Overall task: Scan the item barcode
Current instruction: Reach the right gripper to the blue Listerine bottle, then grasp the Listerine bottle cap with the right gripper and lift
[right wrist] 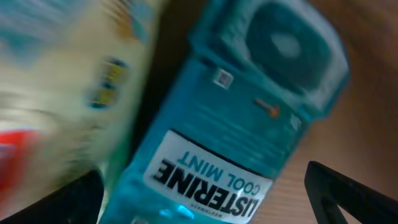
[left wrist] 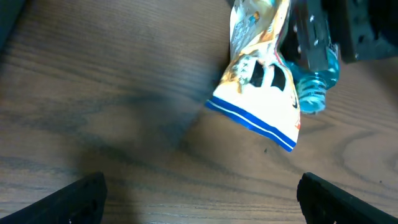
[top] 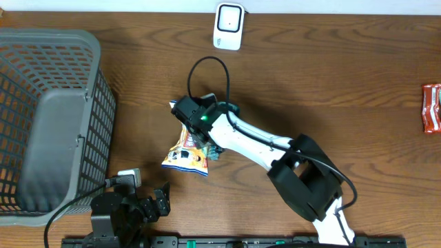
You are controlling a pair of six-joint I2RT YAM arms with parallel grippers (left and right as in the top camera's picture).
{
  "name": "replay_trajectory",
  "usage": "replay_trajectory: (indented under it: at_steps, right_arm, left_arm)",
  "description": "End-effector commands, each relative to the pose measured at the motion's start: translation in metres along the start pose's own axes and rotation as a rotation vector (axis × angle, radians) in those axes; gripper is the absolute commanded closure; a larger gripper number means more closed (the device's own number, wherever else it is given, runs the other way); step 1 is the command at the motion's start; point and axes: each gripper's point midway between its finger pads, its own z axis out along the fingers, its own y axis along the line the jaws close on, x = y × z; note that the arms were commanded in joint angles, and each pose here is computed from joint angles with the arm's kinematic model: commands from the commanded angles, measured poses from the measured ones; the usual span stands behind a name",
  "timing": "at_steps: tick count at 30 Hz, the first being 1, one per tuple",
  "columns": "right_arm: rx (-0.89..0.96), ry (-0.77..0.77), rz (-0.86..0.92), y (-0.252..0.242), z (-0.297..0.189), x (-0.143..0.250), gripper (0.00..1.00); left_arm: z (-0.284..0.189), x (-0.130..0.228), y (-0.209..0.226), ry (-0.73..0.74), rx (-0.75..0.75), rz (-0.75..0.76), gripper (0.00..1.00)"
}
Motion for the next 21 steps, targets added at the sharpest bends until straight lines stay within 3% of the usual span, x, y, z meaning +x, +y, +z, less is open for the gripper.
replay_trajectory:
  at_steps: [1,11,21]
  right_arm:
    - [0.079,0.042,0.055,-0.012,0.015,0.014,0.02]
    - [0.197,0.109,0.04,-0.038,0.01,0.033,0.04]
    - [0.307,0.181,0.151,-0.071,0.008,0.05,0.01]
  left_arm:
    - [-0.001,0.002,-0.002,0.011,0.009,0.006,0.02]
    - [-0.001,0.002,-0.002,0.011,0.009,0.006,0.02]
    - [-0.001,0.002,-0.002,0.011,0.009,0.006,0.02]
